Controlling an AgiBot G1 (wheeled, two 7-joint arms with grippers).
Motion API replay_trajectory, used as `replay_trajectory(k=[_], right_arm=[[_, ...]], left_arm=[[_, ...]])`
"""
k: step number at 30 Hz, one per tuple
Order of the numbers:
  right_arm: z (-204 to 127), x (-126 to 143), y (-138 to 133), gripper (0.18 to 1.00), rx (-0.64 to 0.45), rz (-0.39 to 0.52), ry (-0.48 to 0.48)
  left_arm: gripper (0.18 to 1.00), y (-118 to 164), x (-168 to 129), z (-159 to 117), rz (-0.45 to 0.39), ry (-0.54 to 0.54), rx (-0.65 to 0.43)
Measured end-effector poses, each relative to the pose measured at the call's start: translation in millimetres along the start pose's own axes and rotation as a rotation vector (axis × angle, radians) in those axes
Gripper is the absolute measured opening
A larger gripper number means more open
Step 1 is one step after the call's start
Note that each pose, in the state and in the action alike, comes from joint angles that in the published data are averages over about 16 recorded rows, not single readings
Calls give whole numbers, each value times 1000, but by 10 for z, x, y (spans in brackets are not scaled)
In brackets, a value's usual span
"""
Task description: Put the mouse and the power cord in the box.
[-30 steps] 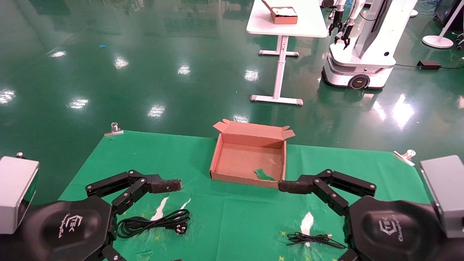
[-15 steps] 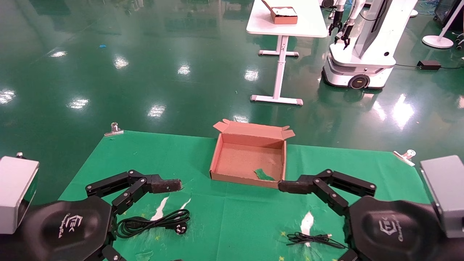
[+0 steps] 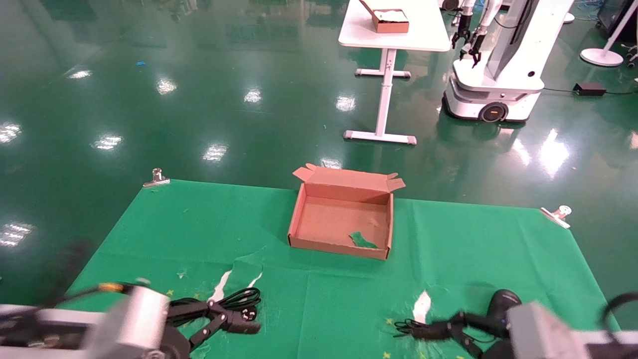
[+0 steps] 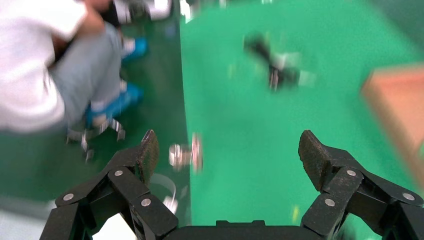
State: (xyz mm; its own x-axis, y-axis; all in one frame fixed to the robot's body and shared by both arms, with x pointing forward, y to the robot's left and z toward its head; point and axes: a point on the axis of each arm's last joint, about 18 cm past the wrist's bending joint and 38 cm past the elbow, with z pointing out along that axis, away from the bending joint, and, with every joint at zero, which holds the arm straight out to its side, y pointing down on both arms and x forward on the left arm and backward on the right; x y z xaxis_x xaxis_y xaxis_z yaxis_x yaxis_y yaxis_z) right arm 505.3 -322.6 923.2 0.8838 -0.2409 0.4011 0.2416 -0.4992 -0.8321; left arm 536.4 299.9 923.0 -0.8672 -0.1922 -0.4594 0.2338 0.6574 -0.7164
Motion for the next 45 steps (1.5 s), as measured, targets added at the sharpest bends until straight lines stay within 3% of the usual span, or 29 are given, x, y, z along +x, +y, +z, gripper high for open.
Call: replay_trajectory(k=[6, 14, 34, 45], right_arm=[[87, 73, 258, 1001, -175, 42, 19], [180, 121, 376, 1001, -271, 61, 16], [116, 214, 452, 1001, -242, 102, 82], [100, 192, 464, 1001, -239, 102, 90]], left_arm=[[1000, 128, -236, 171, 18, -62, -210], [1000, 176, -398, 286, 41, -110, -311], [1000, 276, -1008, 859, -20, -287, -562], [1000, 289, -1218, 996, -33, -358, -632]])
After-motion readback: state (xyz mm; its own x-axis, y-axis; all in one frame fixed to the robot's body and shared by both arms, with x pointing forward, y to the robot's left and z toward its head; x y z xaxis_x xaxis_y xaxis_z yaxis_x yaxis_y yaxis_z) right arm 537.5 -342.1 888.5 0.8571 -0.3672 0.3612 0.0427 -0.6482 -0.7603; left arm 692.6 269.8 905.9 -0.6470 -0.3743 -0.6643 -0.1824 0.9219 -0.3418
